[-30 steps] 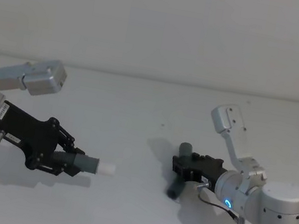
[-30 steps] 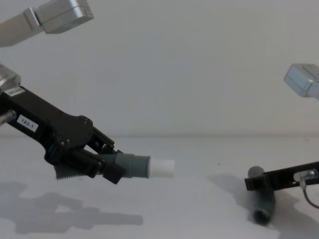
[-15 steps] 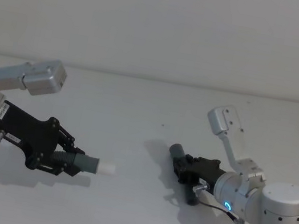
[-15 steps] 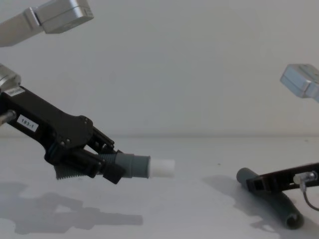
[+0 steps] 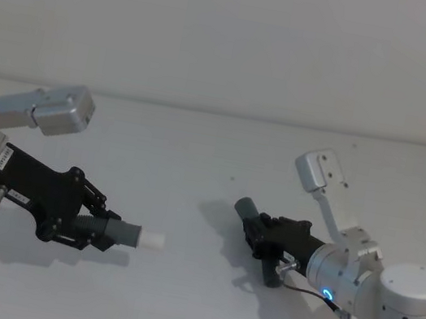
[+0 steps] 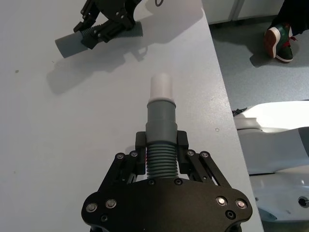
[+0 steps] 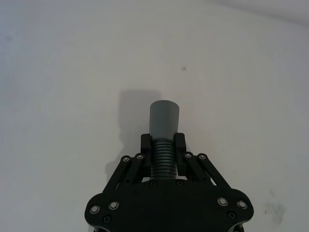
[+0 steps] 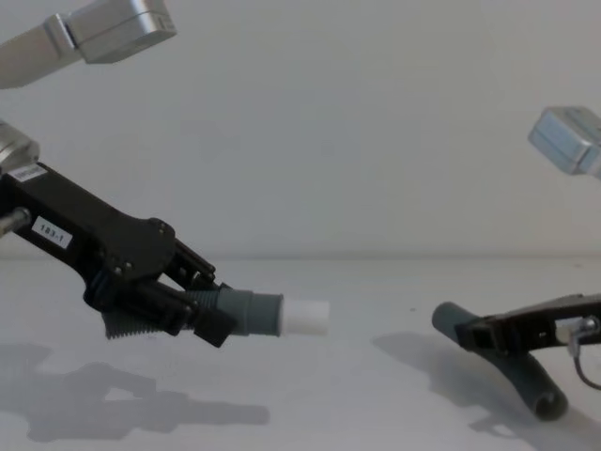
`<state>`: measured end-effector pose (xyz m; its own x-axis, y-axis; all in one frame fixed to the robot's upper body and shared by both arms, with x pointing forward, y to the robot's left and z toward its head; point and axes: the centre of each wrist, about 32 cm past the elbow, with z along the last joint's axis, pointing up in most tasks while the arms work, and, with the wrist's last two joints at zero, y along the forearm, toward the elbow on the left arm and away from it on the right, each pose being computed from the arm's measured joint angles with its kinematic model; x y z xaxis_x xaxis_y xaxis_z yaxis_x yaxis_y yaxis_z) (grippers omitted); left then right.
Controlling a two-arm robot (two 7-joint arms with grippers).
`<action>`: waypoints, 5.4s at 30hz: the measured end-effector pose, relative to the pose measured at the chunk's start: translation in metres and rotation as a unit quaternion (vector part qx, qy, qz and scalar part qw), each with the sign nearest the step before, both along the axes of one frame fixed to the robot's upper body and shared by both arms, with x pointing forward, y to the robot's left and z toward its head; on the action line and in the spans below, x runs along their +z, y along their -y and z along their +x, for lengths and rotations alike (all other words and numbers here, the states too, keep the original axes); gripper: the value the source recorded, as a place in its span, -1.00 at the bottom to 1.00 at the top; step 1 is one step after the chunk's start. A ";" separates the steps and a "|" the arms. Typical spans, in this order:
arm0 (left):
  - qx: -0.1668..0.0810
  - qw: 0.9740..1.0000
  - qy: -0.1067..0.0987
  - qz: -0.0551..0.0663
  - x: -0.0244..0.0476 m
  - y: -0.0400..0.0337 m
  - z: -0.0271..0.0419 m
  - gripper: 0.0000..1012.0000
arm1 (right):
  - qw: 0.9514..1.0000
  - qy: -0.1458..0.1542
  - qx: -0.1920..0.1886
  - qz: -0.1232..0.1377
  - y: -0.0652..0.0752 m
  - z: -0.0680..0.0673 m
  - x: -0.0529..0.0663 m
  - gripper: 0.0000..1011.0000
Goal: Use both hands to pick up one end of the pipe from the table, align the ends, and insert them.
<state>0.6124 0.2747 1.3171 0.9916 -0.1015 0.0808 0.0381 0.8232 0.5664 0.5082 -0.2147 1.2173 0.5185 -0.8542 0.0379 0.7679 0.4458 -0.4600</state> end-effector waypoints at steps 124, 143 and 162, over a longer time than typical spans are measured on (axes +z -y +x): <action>0.000 1.000 0.000 0.000 0.0000 0.0000 0.0000 -0.35 | 0.805 0.258 0.529 -0.076 0.084 0.065 0.018 -0.52; 0.000 1.000 0.000 0.000 0.0000 0.0000 0.0000 -0.35 | 0.806 0.256 0.527 -0.081 0.072 0.070 0.023 -0.52; 0.000 1.000 0.000 0.000 0.0000 0.0000 0.0000 -0.35 | 0.805 0.252 0.531 -0.079 0.063 0.073 0.022 -0.52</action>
<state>0.6124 0.2748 1.3170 0.9916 -0.1014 0.0808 0.0380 0.8232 0.5665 0.5810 -0.2780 1.2397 0.8379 0.0963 0.5373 0.0999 0.9406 -0.3245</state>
